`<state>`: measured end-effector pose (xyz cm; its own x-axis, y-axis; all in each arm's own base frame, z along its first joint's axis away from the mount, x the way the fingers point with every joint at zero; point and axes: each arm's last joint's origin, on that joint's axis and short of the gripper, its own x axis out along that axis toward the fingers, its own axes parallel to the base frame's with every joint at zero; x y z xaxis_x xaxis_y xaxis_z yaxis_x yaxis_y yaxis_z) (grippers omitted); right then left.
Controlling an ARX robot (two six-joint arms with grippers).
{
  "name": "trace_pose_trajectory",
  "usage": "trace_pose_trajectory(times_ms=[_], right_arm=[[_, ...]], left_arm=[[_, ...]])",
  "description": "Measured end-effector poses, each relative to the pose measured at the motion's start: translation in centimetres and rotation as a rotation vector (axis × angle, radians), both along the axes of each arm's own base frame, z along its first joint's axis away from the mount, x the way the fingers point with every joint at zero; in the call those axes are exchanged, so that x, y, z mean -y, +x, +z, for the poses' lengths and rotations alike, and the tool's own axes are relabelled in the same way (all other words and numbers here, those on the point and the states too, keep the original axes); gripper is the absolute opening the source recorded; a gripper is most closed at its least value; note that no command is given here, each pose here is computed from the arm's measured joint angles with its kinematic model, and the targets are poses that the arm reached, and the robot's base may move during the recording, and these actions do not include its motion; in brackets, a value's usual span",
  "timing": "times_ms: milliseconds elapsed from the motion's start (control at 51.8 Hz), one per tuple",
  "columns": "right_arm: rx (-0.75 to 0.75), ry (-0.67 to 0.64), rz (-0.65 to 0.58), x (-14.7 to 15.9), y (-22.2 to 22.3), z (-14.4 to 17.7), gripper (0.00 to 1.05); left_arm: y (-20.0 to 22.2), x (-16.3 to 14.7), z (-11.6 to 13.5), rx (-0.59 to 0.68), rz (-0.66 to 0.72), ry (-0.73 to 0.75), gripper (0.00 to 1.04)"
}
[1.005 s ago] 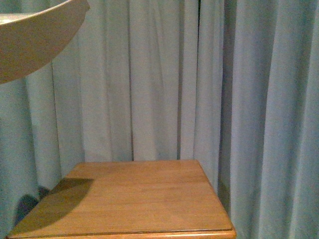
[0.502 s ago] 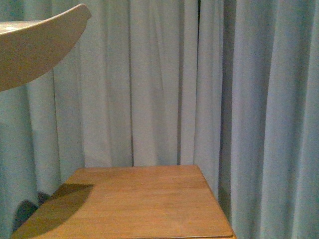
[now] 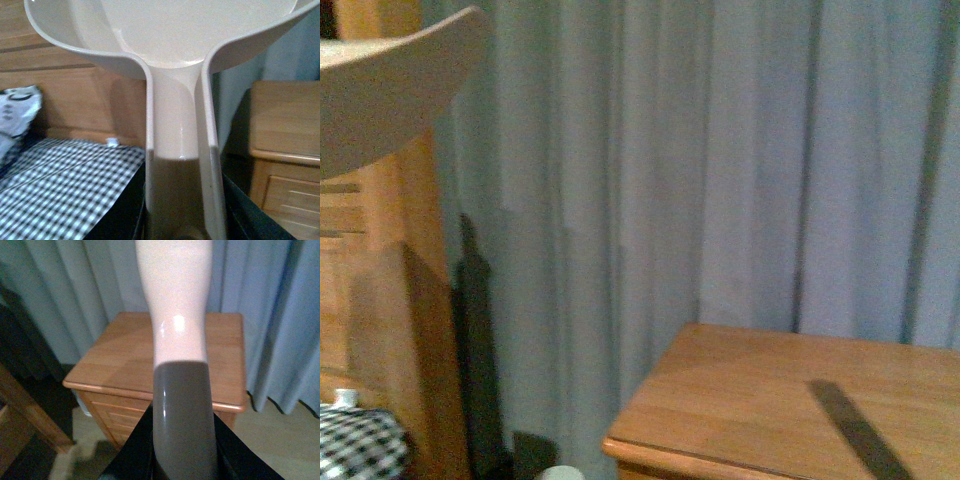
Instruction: Clean up trash
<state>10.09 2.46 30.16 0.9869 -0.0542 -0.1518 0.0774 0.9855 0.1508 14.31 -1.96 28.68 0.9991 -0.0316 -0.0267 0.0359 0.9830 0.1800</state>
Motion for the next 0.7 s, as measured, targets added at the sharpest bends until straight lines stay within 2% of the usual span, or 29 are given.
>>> trace_pose_trajectory(times_ms=[696], right_arm=[[0.002, 0.000, -0.004, 0.02, -0.02, 0.04, 0.20]], left_arm=[[0.03, 0.03, -0.04, -0.003, -0.008, 0.000, 0.27]])
